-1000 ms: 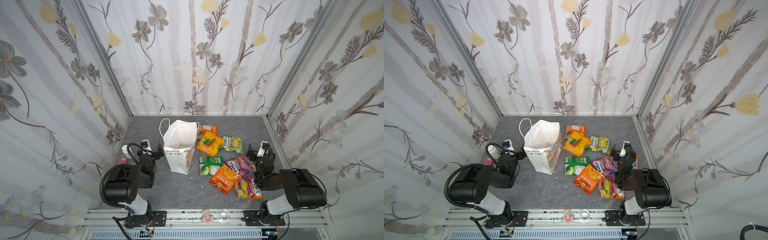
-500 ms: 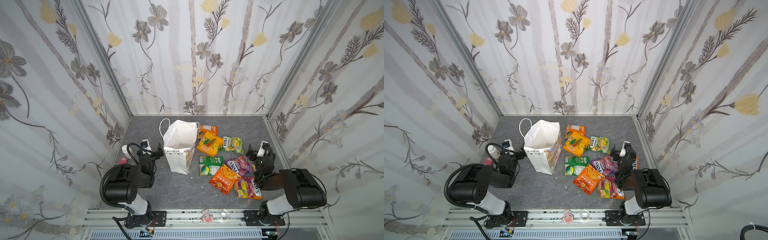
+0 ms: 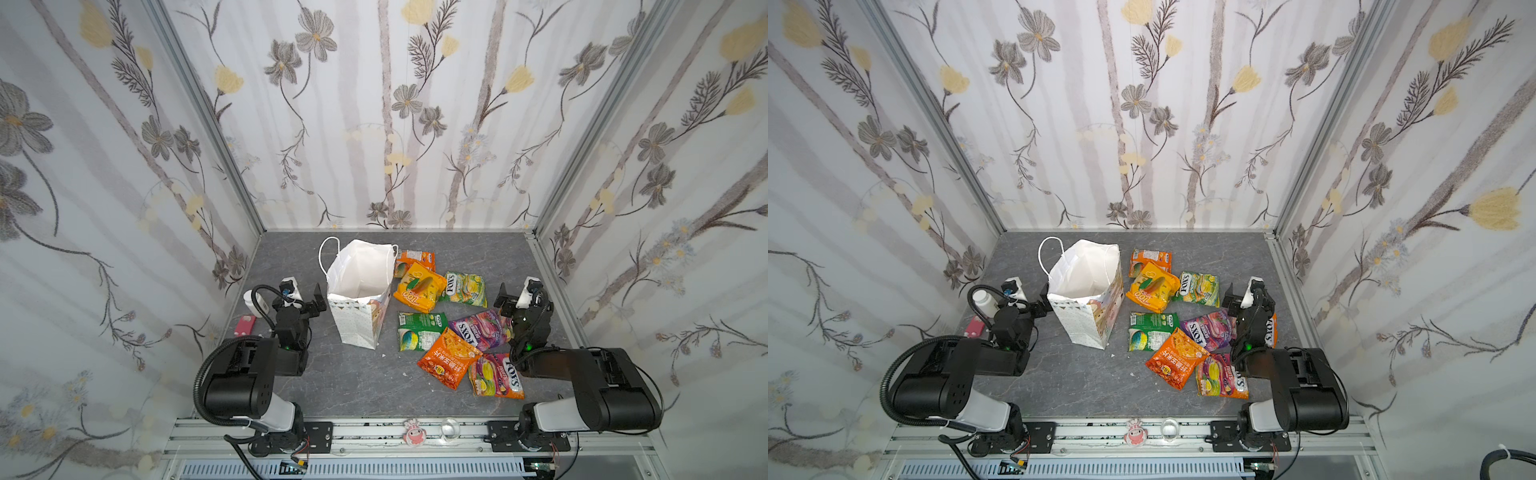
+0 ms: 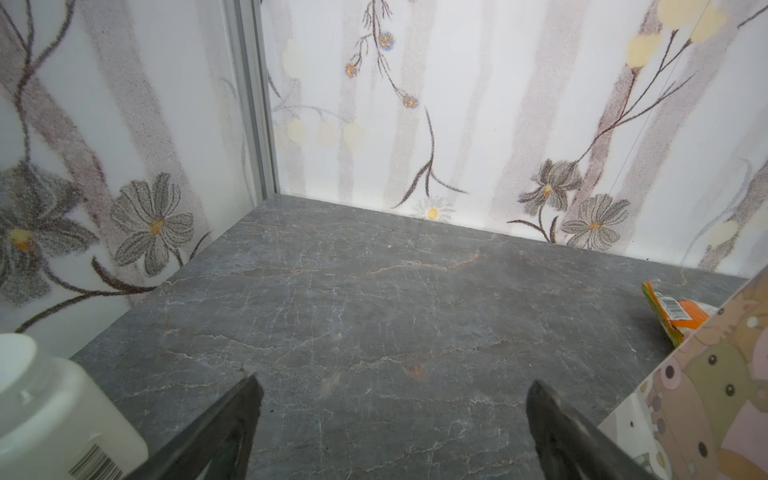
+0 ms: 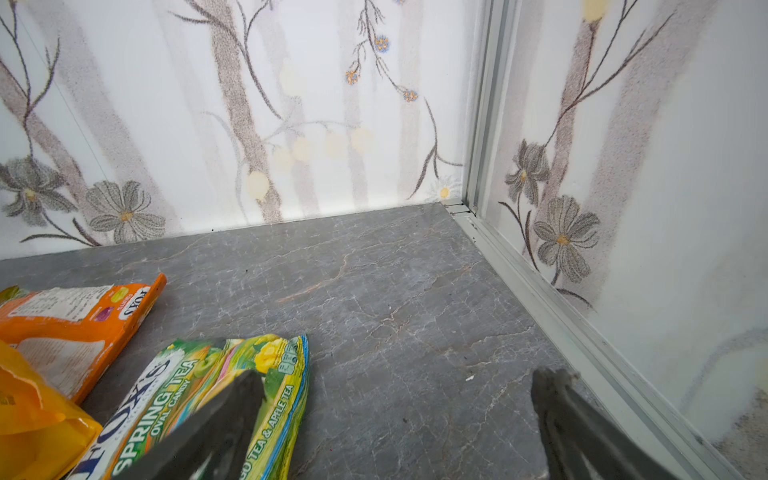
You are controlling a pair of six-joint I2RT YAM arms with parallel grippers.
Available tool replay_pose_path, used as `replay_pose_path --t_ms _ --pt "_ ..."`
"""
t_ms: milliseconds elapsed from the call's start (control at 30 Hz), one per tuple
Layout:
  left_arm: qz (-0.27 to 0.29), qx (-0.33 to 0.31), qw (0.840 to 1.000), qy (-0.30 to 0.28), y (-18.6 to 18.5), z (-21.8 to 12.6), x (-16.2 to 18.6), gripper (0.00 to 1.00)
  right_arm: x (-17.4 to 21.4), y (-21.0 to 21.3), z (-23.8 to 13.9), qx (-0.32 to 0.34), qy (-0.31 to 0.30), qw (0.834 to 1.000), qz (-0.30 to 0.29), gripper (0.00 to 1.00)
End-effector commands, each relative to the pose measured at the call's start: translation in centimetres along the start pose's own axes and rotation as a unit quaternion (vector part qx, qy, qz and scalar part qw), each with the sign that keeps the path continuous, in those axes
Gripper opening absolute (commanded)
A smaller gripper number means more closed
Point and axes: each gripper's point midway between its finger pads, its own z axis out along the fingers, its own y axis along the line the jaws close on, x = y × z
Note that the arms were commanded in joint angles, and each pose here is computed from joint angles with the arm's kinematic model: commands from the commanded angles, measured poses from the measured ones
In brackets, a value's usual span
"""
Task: Place the snacks into the paper bag
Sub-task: 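Raise the left gripper toward the paper bag while the right moves over snacks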
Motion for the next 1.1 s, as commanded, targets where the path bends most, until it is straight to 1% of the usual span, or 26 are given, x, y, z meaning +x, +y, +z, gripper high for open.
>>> replay_pose_path --t_ms 0,67,133,233,267,333,400,433,467,500,533,567,633,700,833,933,1000,1067 --pt "-0.025 -0.034 0.999 0.017 0.8 0.1 -2.0 1.0 -0.7 0.0 0.2 0.012 0.031 0.999 0.006 1.0" --pt "-0.05 -0.041 0.998 0.016 0.7 -0.5 -4.7 1.0 -2.1 1.0 0.2 -0.009 0.047 0.998 0.035 0.99" --pt "-0.081 -0.046 0.995 0.019 0.6 -1.5 -7.7 1.0 -4.5 2.4 -0.2 -0.033 0.05 0.996 0.067 1.0" --pt "-0.119 -0.042 0.991 0.033 0.1 -4.0 -11.9 1.0 -8.1 4.0 -1.2 -0.044 0.063 0.991 0.105 1.0" --pt "-0.132 -0.034 0.99 0.042 -0.3 -4.8 -12.8 1.0 -9.0 4.4 -1.6 -0.042 0.071 0.988 0.129 1.0" --pt "-0.148 0.011 0.988 0.049 -1.9 -6.4 -15.2 1.0 -10.7 6.3 -2.7 -0.062 0.091 0.976 0.187 0.97" --pt "-0.157 0.055 0.984 0.066 -3.5 -7.7 -16.5 1.0 -11.9 10.1 -4.6 -0.121 0.106 0.962 0.219 0.93" --pt "-0.152 0.076 0.982 0.08 -4.4 -8.1 -16.9 1.0 -12.1 12.2 -5.7 -0.153 0.109 0.958 0.216 0.93" --pt "-0.147 0.093 0.98 0.095 -5.1 -8.5 -17.1 1.0 -11.8 13.7 -6.5 -0.169 0.115 0.957 0.207 0.93" --pt "-0.141 0.104 0.978 0.115 -5.6 -8.8 -17.2 1.0 -12.4 15.4 -7.3 -0.19 0.117 0.956 0.193 0.93" --pt "-0.132 0.112 0.976 0.136 -6.0 -9.1 -17.1 1.0 -12.4 17.0 -8.0 -0.214 0.127 0.955 0.164 0.93" --pt "-0.124 0.117 0.973 0.154 -6.2 -9.4 -17.1 1.0 -12.0 18.0 -8.4 -0.225 0.14 0.955 0.131 0.93" --pt "-0.109 0.124 0.971 0.175 -6.5 -10.1 -17.3 1.0 -10.8 18.4 -8.4 -0.216 0.173 0.957 0.091 0.95" --pt "-0.093 0.138 0.969 0.18 -6.9 -10.8 -17.8 1.0 -10.0 18.1 -8.2 -0.203 0.192 0.958 0.073 0.95" --pt "-0.086 0.177 0.965 0.172 -8.1 -11.6 -18.8 1.0 -8.0 19.8 -9.0 -0.261 0.206 0.943 0.023 0.96" --pt "-0.09 0.202 0.959 0.179 -9.0 -11.5 -18.4 1.0 -5.5 19.6 -8.8 -0.256 0.229 0.939 -0.017 0.96" --pt "-0.089 0.215 0.954 0.187 -9.4 -11.3 -17.8 1.0 -3.6 19.5 -8.7 -0.253 0.252 0.933 -0.043 0.96" --pt "-0.086 0.218 0.954 0.188 -9.5 -11.1 -17.4 1.0 -2.6 19.6 -8.5 -0.25 0.262 0.931 -0.049 0.96"
